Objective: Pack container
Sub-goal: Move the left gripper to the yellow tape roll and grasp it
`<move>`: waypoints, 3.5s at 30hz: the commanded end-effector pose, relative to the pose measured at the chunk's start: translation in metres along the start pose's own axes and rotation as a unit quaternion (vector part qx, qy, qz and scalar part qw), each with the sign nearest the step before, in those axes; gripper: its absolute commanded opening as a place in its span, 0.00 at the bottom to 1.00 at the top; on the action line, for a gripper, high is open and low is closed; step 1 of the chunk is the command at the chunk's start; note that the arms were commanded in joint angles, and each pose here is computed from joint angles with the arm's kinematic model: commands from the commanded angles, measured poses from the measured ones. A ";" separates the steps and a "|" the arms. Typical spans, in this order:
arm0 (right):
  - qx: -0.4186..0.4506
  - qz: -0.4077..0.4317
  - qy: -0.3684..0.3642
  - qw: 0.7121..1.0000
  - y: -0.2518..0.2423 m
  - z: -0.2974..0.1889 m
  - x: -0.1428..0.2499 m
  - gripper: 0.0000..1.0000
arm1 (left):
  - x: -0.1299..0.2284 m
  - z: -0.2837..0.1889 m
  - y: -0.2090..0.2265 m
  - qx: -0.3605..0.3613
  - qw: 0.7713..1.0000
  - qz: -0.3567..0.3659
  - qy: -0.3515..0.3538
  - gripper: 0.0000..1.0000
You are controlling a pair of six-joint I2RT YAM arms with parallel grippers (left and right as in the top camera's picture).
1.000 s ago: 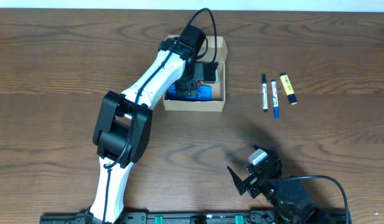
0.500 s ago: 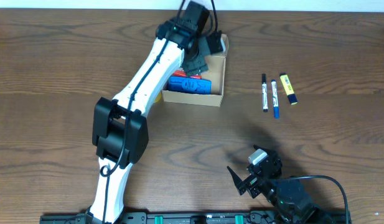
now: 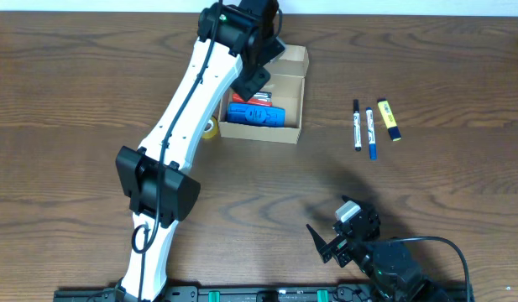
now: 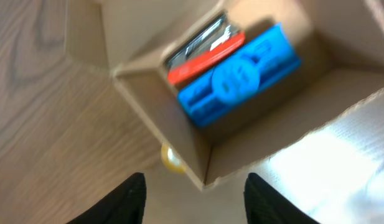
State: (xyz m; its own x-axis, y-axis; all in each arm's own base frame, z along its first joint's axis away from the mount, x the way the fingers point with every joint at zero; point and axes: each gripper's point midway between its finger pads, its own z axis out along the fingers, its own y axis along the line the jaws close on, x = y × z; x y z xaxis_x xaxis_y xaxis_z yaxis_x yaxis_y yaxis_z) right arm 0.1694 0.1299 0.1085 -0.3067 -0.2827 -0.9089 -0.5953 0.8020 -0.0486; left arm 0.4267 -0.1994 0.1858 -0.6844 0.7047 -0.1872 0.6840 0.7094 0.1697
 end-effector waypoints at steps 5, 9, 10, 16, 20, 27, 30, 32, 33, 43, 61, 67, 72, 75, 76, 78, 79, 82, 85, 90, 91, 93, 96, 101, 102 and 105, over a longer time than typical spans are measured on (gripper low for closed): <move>-0.005 -0.009 -0.002 1.000 0.003 0.000 0.000 0.99 | 0.051 -0.023 0.033 -0.023 0.995 -0.072 0.065 0.32; -0.005 -0.009 -0.002 1.000 0.003 0.000 0.000 0.99 | 0.085 -0.024 0.054 -0.010 0.984 -0.140 0.106 0.27; -0.005 -0.009 -0.002 1.000 0.003 0.000 0.000 0.99 | 0.089 -0.023 0.060 -0.002 0.982 -0.159 0.105 0.27; -0.005 -0.009 -0.002 1.000 0.003 0.000 0.000 0.99 | 0.099 -0.022 0.074 0.017 0.975 -0.197 0.101 0.27; -0.005 -0.009 -0.002 1.000 0.003 0.000 0.000 0.99 | 0.096 -0.020 0.077 0.013 0.975 -0.199 0.094 0.27; -0.005 -0.009 -0.002 1.000 0.003 0.000 0.000 0.99 | 0.074 -0.016 0.092 0.021 0.965 -0.261 0.032 0.59; -0.005 -0.009 -0.002 1.000 0.003 0.000 0.000 0.99 | 0.070 -0.016 0.089 0.044 0.964 -0.262 0.022 0.64; -0.005 -0.009 -0.002 1.000 0.003 0.000 0.000 0.99 | 0.062 -0.016 0.085 0.062 0.963 -0.261 0.006 0.46; -0.005 -0.009 -0.002 1.000 0.003 0.000 0.000 0.99 | 0.059 -0.017 0.083 0.071 0.962 -0.264 -0.001 0.37; -0.005 -0.009 -0.002 1.000 0.003 0.000 0.000 0.99 | 0.079 -0.007 0.080 0.067 0.951 -0.298 0.048 0.95; -0.005 -0.009 -0.002 1.000 0.003 0.000 0.000 0.99 | 0.113 0.029 0.128 0.076 0.949 -0.304 0.042 0.96; -0.005 -0.009 -0.002 1.000 0.003 0.000 0.000 0.99 | 0.129 0.073 0.120 0.077 0.949 -0.296 0.076 0.95; -0.005 -0.009 -0.002 1.000 0.003 0.000 0.000 0.99 | 0.133 0.097 0.115 0.078 0.949 -0.295 0.079 0.96; -0.005 -0.009 -0.002 1.000 0.003 0.000 0.000 0.99 | 0.130 0.107 0.115 0.070 0.951 -0.291 0.074 0.98; -0.005 -0.009 -0.002 1.000 0.003 0.000 0.000 0.99 | 0.129 0.110 0.114 0.069 0.952 -0.290 0.072 0.99; -0.005 -0.009 -0.002 1.000 0.003 0.000 0.000 0.99 | 0.126 0.118 0.110 0.067 0.954 -0.285 0.069 1.00; -0.005 -0.009 -0.002 1.000 0.003 0.000 0.000 0.99 | 0.126 0.122 0.108 0.067 0.955 -0.283 0.068 1.00; -0.005 -0.009 -0.002 1.000 0.003 0.000 0.000 0.99 | 0.123 0.133 0.101 0.062 0.957 -0.276 0.067 1.00; -0.005 -0.009 -0.002 1.000 0.003 0.000 0.000 0.99 | 0.118 0.139 0.098 0.046 0.960 -0.270 0.066 1.00; -0.005 -0.009 -0.002 1.000 0.003 0.000 0.000 0.99 | 0.110 0.144 0.087 0.030 0.966 -0.249 0.068 1.00; -0.005 -0.009 -0.002 1.000 0.003 0.000 0.000 0.99 | 0.111 0.144 0.087 0.021 0.966 -0.248 0.073 1.00; -0.005 -0.009 -0.002 1.000 0.003 0.000 0.000 0.99 | 0.114 0.146 0.084 0.017 0.966 -0.244 0.080 0.95; -0.005 -0.009 -0.002 1.000 0.003 0.000 0.000 0.99 | 0.121 0.152 0.079 0.020 0.964 -0.249 0.092 0.92; -0.005 -0.009 -0.002 1.000 0.003 0.000 0.000 0.99 | 0.132 0.160 0.068 0.029 0.960 -0.254 0.112 0.91; -0.005 -0.009 -0.002 1.000 0.003 0.000 0.000 0.99 | 0.132 0.160 0.067 0.028 0.959 -0.257 0.112 0.91; -0.005 -0.009 -0.002 1.000 0.003 0.000 0.000 0.99 | 0.130 0.160 0.064 0.028 0.960 -0.255 0.111 0.91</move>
State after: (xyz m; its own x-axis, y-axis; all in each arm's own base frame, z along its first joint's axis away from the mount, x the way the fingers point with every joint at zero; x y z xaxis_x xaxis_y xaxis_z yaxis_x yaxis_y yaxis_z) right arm 0.1694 0.1299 0.1089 -0.3054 -0.2821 -0.9095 -0.5954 0.8020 -0.0488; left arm 0.4203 -0.0635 0.0087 -0.9627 0.2705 0.0014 0.2704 0.9620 0.0392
